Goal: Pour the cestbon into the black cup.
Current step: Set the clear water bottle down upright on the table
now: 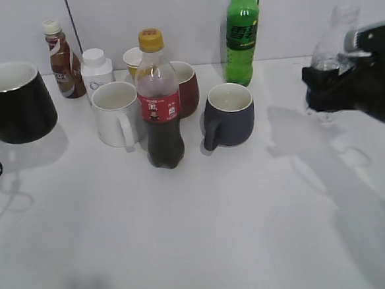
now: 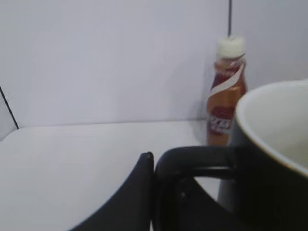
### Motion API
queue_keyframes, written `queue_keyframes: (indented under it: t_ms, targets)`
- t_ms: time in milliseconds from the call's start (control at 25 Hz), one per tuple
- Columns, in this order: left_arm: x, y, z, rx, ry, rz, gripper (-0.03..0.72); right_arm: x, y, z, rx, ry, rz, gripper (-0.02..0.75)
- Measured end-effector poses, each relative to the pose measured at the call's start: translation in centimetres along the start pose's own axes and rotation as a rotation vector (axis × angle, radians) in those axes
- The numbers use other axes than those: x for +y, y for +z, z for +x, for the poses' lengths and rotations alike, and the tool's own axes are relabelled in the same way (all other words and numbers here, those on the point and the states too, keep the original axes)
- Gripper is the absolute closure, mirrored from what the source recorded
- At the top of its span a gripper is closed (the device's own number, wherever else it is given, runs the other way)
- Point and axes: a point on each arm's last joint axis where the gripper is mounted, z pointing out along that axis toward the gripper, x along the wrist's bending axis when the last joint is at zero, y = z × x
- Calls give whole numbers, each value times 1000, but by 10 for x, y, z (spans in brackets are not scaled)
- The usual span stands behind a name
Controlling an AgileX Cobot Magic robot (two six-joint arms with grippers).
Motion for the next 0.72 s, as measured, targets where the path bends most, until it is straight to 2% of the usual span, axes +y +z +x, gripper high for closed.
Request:
queue_keyframes:
  t_ms: [320, 520, 720]
  targets:
    - [-42, 44, -6, -63, 39, 53, 643, -37, 25, 3, 34, 14, -26, 253]
    - [-69, 51, -9, -77, 50, 127, 643, -49, 32, 4, 37, 20, -7, 253]
    - [-74, 52, -9, -74, 37, 121, 643, -64, 35, 5, 43, 27, 29, 253]
